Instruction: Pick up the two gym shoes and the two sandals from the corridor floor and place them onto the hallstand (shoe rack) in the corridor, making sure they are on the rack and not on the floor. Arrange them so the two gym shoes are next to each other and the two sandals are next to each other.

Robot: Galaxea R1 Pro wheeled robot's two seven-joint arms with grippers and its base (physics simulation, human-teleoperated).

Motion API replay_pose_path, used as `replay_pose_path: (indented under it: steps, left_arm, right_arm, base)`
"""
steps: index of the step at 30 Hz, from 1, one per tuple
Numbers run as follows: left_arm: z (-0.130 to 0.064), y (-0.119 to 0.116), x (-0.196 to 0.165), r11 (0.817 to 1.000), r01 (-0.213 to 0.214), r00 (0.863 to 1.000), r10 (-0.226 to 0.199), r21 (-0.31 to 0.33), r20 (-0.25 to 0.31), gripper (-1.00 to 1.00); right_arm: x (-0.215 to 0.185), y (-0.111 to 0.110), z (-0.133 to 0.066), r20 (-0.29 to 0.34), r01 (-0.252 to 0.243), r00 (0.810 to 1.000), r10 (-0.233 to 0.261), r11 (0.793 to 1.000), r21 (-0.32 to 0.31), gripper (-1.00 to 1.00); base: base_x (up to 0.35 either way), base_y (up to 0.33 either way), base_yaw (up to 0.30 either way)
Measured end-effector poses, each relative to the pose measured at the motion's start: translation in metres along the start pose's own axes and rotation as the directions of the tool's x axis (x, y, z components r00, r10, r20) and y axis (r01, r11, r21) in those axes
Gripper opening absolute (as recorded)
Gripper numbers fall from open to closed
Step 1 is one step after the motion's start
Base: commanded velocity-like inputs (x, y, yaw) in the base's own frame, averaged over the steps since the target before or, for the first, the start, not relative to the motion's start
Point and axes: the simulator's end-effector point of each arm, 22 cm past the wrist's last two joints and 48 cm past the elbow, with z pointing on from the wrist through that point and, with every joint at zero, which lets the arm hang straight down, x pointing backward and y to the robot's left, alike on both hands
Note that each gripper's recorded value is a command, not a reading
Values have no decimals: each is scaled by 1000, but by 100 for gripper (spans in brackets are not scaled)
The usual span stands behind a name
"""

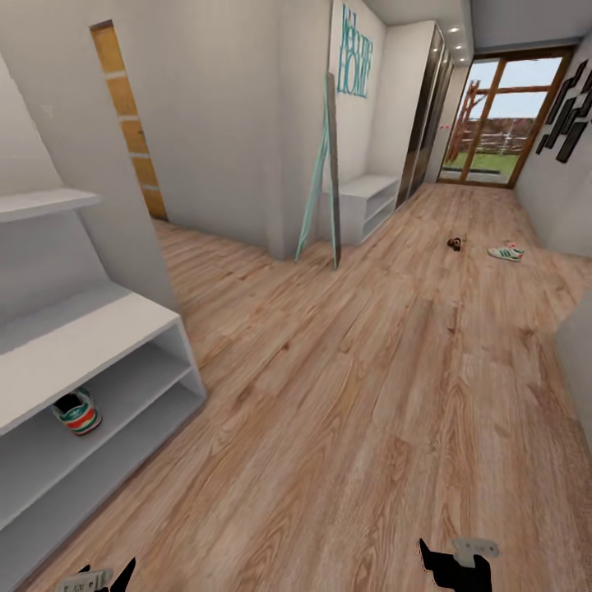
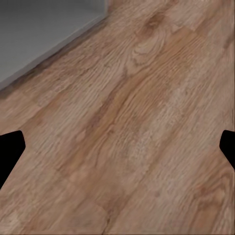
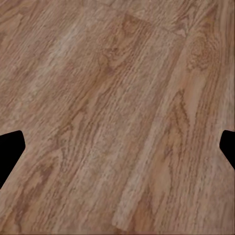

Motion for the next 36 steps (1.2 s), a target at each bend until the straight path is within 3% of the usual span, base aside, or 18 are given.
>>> replay_pose_path:
  steps: [29, 32, 36]
  left_arm:
    - [0, 0, 1, 1000, 4, 1000, -4, -3, -1, 100]
    - [1, -1, 4, 1000, 14, 1000, -14, -24, -3, 100]
    - [2, 4, 15, 989, 37, 999, -39, -140, -10, 100]
  right_arm:
    - [1, 2, 0, -3, 0, 1000, 0, 1000, -4, 100]
    - [3, 4, 0, -5, -1, 1000, 1, 1000, -7, 100]
    - [18, 10, -2, -33, -5, 999, 5, 1000, -17, 100]
  base:
    - [340, -57, -288]
    - [340, 0, -216]
    - [340, 0, -148]
